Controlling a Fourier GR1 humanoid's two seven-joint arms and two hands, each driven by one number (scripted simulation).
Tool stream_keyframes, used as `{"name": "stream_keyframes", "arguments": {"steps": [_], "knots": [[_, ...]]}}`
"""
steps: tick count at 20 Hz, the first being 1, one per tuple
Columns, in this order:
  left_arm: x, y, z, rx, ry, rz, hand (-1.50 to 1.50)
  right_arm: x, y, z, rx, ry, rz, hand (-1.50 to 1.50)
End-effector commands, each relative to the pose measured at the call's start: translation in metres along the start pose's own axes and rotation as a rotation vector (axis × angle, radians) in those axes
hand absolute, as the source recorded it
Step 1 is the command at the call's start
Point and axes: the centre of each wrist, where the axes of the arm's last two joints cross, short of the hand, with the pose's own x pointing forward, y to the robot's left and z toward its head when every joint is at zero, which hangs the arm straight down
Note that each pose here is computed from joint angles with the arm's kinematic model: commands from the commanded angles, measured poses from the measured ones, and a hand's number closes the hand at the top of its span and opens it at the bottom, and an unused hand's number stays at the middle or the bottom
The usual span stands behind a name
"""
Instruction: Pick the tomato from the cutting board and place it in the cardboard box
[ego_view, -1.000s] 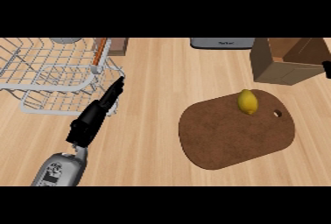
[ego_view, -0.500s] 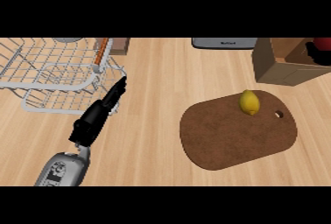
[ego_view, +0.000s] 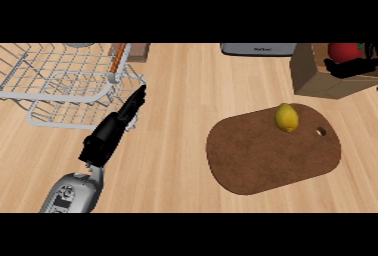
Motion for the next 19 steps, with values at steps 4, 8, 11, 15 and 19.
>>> {"name": "stream_keyframes", "arguments": {"steps": [4, 8, 11, 15, 19], "knots": [[-0.005, 0.011, -0.003, 0.0, -0.009, 0.0, 0.0, -0.037, 0.04, 0.009, 0.13, 0.089, -0.168, -1.5], [-0.018, 0.006, -0.009, -0.021, 0.023, -0.009, 0.0, -0.023, 0.033, -0.004, 0.068, 0.051, -0.268, -1.5], [-0.007, 0.006, -0.01, -0.009, -0.005, -0.007, 0.0, -0.023, 0.035, -0.004, -0.053, 0.05, -0.458, -1.5], [-0.003, 0.0, -0.006, -0.006, -0.014, 0.001, 0.0, -0.062, 0.004, 0.007, -0.215, 0.05, -0.67, -1.5], [0.014, -0.012, -0.015, 0.01, -0.013, 0.004, 0.0, -0.085, -0.028, 0.013, -0.275, 0.053, -0.827, -1.5]]}}
